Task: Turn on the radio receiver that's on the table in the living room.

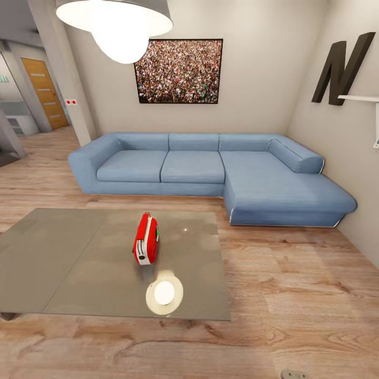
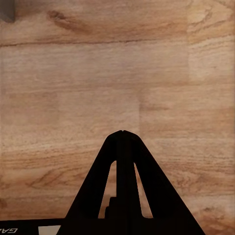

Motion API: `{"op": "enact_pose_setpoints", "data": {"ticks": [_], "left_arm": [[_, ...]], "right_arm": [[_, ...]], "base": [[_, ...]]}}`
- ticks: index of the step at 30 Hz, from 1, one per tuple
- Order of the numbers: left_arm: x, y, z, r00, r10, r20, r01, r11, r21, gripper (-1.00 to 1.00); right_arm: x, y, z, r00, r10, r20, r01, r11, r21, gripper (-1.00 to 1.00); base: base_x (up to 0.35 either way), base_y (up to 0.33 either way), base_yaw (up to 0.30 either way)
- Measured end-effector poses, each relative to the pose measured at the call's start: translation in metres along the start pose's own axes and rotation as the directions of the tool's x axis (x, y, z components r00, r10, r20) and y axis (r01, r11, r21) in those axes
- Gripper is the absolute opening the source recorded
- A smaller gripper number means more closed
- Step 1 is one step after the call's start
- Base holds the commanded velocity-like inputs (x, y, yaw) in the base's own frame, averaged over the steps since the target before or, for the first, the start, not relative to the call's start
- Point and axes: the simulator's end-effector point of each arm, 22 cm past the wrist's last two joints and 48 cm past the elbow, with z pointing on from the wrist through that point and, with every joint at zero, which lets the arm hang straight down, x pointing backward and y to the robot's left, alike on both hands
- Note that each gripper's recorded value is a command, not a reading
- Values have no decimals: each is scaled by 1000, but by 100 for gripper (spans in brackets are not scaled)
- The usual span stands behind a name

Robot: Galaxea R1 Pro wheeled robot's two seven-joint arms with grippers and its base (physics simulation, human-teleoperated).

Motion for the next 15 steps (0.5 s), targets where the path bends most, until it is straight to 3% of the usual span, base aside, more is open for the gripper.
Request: {"op": "enact_pose_setpoints", "data": {"ticks": [15], "left_arm": [[0,-1,0,1000,0,0,0,1000,1,100]], "right_arm": [[0,0,0,1000,0,0,0,1000,0,-100]], "base": [[0,0,0]]}}
